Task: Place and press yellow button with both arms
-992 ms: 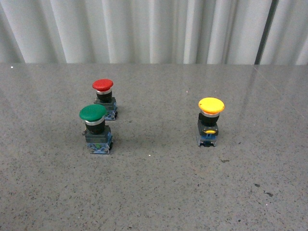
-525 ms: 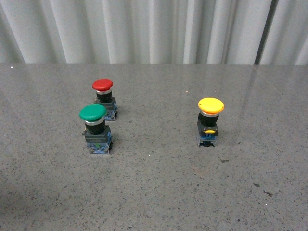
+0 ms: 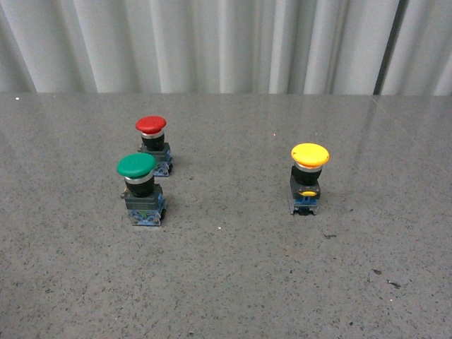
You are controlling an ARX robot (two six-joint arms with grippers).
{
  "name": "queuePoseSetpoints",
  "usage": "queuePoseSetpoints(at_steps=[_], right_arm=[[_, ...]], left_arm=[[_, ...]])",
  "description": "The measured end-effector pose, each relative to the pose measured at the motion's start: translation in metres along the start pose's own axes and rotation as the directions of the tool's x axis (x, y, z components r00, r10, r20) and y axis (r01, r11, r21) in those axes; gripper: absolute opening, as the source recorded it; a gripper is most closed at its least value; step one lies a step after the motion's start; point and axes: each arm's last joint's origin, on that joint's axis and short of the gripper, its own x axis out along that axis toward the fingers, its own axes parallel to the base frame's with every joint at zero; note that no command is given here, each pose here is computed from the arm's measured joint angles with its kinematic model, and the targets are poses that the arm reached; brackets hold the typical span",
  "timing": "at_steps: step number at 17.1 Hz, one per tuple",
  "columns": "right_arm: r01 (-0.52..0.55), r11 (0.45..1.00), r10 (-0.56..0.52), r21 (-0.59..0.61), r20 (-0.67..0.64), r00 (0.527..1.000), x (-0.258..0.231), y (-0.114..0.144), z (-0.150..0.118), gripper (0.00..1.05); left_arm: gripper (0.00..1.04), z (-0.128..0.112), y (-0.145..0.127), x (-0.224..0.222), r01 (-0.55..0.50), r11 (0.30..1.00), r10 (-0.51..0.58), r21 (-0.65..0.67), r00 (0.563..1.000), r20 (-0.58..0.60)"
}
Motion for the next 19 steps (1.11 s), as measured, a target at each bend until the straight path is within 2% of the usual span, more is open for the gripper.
queuePoseSetpoints(at_steps=[8, 16, 18, 19], right_arm=[[0.000, 1.000, 0.000, 0.000, 0.000, 1.000, 0.000, 0.000, 0.000, 0.98], [0.000, 1.000, 0.000, 0.000, 0.000, 1.000, 0.000, 0.000, 0.000, 0.98], [0.001, 1.000, -0.001, 0.000, 0.000, 1.000, 0.000, 0.000, 0.000, 0.98], [0.000, 1.000, 0.000, 0.000, -0.001, 1.000, 0.000, 0.000, 0.000, 0.98]], left_arm=[[0.02, -0.019, 0.000, -0.011, -0.003, 1.000, 0.003, 0.000, 1.000, -0.007], [0.02, -0.028, 0.000, -0.018, -0.002, 1.000, 0.002, 0.000, 1.000, 0.018], [0.02, -0.035, 0.000, -0.028, -0.005, 1.000, 0.005, 0.000, 1.000, -0.027], [0.02, -0.029, 0.000, -0.029, -0.002, 1.000, 0.002, 0.000, 1.000, 0.023]])
